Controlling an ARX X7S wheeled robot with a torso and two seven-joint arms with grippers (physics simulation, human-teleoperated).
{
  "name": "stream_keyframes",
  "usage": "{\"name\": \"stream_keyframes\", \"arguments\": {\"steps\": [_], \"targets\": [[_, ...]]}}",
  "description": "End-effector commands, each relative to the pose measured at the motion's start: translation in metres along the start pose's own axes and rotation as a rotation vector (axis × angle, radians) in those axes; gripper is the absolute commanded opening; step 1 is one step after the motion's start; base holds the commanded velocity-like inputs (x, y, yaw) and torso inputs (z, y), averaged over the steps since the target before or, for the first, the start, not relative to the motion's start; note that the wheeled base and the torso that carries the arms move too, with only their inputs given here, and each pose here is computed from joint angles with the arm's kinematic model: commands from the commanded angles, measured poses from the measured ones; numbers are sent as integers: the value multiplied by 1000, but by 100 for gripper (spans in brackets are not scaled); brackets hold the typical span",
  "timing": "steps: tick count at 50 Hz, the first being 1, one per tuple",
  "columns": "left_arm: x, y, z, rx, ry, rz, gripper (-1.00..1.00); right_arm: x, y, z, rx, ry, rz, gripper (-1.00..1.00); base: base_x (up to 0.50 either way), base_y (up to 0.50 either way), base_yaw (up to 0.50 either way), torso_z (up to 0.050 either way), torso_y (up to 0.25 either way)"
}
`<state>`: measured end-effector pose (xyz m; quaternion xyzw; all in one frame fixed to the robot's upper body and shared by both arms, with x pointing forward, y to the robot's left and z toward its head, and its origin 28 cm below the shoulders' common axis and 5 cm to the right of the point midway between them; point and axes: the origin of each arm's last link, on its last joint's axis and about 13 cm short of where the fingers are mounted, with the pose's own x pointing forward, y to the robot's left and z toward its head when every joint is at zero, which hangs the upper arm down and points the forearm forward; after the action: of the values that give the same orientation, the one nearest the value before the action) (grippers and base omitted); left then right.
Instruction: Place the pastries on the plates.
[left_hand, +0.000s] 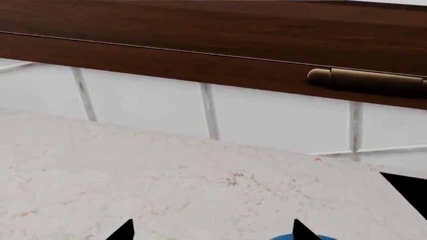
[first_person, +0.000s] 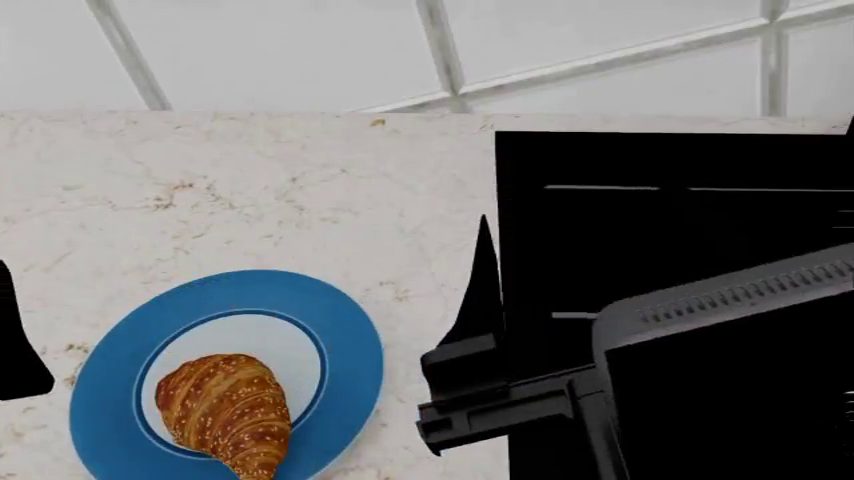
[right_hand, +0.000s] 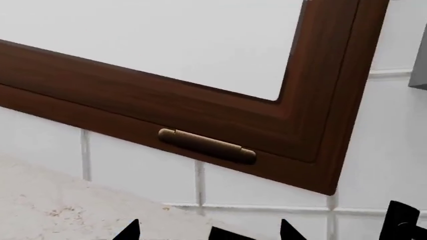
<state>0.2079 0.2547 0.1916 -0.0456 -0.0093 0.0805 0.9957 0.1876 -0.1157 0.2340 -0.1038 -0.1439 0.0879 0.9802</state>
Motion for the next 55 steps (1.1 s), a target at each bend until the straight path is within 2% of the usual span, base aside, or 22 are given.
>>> {"name": "stream_keyframes", "arguments": {"steps": [1,25,30,40,53,55], "targets": [[-3,-5,-13,-2,3,14,100,-9,-2,-12,-4,-15,-54,100,0,0,0,0,0],[-4,-5,-14,-14,13,-8,100,-7,4,-9,-8,-35,-62,100,0,0,0,0,0],[-3,-1,-11,-11,-9,28,100,-7,-1,-8,-12,-44,-97,100,0,0,0,0,0],[-3,7,-6,-55,-58,113,100,-11,-20,-5,-25,-55,-224,100,0,0,0,0,0],[0,5,-6,-49,-51,84,100,-7,-21,-7,-35,-55,-237,100,0,0,0,0,0],[0,7,-3,-46,-62,93,100,-6,-24,-4,-34,-66,-267,100,0,0,0,0,0]]}}
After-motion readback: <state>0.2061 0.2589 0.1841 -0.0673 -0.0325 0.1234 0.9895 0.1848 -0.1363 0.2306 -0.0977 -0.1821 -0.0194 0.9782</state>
